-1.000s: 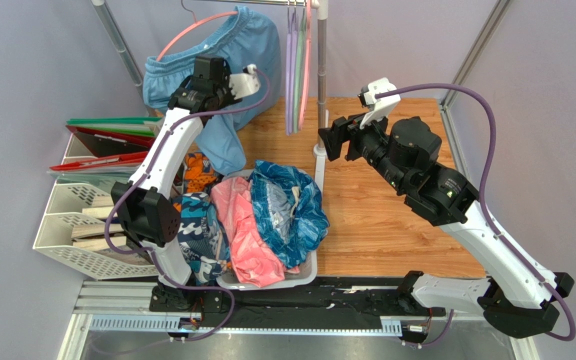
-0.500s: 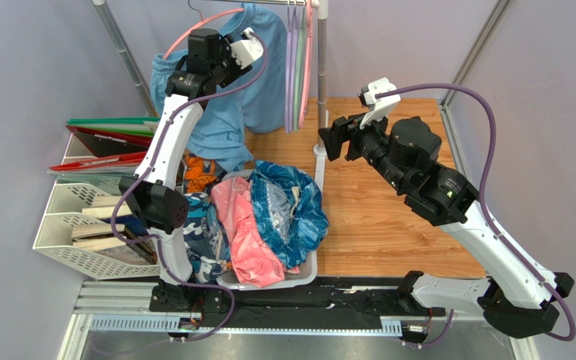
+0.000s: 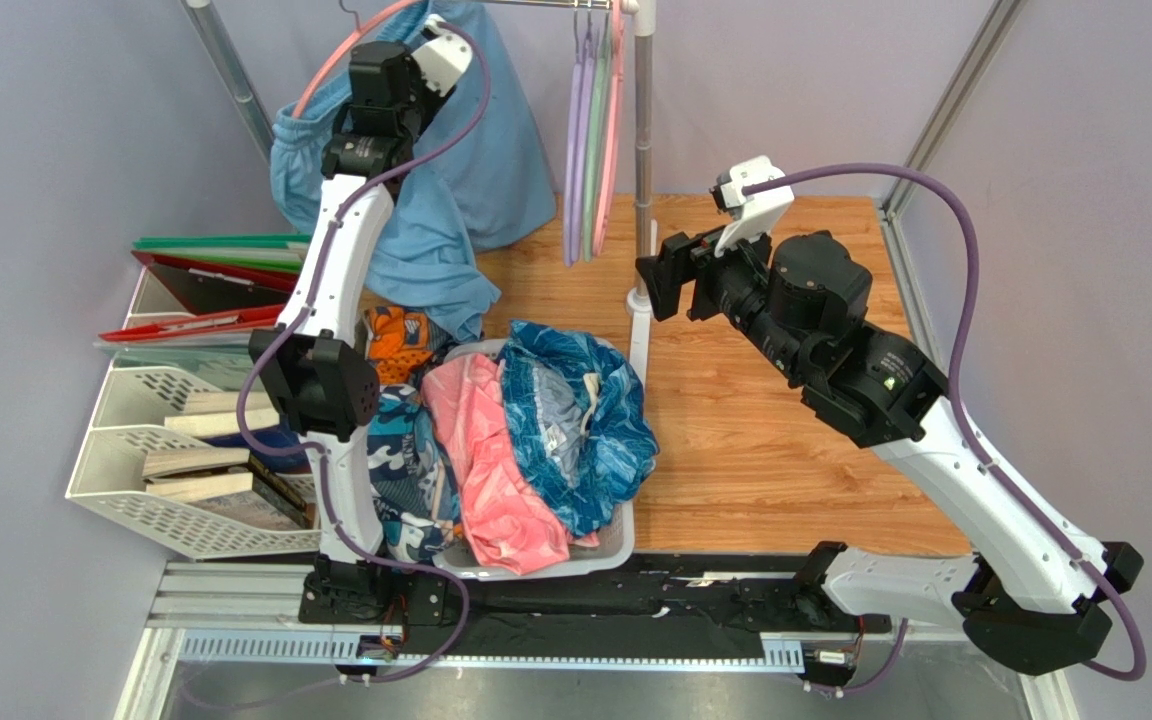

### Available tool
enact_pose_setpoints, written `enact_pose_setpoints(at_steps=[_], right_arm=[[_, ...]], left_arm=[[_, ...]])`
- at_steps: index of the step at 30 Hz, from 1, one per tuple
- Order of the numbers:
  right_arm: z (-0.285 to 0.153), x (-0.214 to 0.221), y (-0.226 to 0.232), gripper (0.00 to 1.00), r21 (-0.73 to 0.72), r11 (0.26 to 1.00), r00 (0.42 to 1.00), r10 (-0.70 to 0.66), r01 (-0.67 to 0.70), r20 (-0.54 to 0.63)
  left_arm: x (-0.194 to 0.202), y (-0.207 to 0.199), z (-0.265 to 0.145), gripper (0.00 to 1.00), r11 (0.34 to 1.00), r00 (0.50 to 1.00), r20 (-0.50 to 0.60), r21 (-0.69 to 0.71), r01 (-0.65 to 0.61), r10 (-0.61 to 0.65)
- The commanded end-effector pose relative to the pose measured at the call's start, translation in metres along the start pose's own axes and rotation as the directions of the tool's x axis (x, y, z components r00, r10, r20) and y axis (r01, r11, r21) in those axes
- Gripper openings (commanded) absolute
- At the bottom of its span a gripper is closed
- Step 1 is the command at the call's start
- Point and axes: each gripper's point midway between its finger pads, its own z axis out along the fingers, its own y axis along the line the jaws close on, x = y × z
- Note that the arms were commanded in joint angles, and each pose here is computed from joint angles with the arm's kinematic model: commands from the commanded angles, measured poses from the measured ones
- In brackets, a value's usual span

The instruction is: Place the shorts on the hanger

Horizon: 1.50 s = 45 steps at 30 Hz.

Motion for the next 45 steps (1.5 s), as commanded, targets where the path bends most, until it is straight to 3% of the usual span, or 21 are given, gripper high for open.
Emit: enact_pose_setpoints(at_steps=[1, 6, 12, 16, 24, 30, 32, 38, 41, 45], right_arm=[[-0.001, -0.009, 0.000, 0.75, -0.003, 1.000, 0.999, 0.027, -0.027, 0.034], [-0.001, -0.011, -0.001, 0.75, -0.002, 1.000, 0.999, 0.025, -0.025, 0.039], [0.001, -0.008, 0.001, 0.75, -0.009, 1.000, 0.999, 0.025, -0.024, 0.031], [0.003, -0.008, 0.001, 0.75, -0.010, 1.000, 0.999, 0.019, -0.018, 0.031], [-0.005, -0.015, -0.002, 0.78, -0.008, 1.000, 0.999, -0.010, 0.011, 0.052], [-0.013, -0.020, -0.005, 0.80, -0.010, 0.999, 0.997, -0.035, 0.035, 0.068], [-0.017, -0.022, -0.008, 0.82, -0.003, 0.998, 0.995, -0.061, 0.062, 0.075], [-0.045, -0.026, -0.023, 0.89, 0.030, 0.996, 0.991, -0.084, 0.081, 0.103], [-0.057, -0.022, -0.032, 0.91, 0.050, 0.995, 0.991, -0.087, 0.082, 0.105], [-0.072, -0.011, -0.049, 0.92, 0.097, 0.994, 0.991, -0.069, 0.059, 0.111]], left_arm=[[0.010, 0.068, -0.013, 0.52, 0.983, 0.996, 0.002, -0.162, 0.084, -0.085], [0.043, 0.109, -0.022, 0.51, 0.969, 0.991, -0.031, -0.214, 0.121, -0.130], [0.053, 0.112, -0.037, 0.55, 0.981, 0.988, -0.023, -0.124, 0.149, -0.153], [0.025, 0.099, -0.064, 0.62, 0.981, 0.979, 0.059, -0.007, 0.196, -0.195], [-0.021, 0.047, -0.127, 0.84, 0.936, 0.948, 0.152, 0.264, 0.233, -0.279], [-0.040, 0.014, -0.184, 0.91, 0.858, 0.926, 0.127, 0.437, 0.270, -0.356], [-0.039, 0.001, -0.201, 0.99, 0.815, 0.915, 0.087, 0.494, 0.304, -0.394], [-0.039, -0.049, -0.275, 0.99, 0.643, 0.916, -0.023, 0.705, 0.299, -0.401], [-0.013, -0.077, -0.308, 0.99, 0.547, 0.919, -0.155, 0.763, 0.345, -0.364], [0.019, -0.095, -0.325, 0.99, 0.528, 0.914, -0.251, 0.753, 0.392, -0.320]])
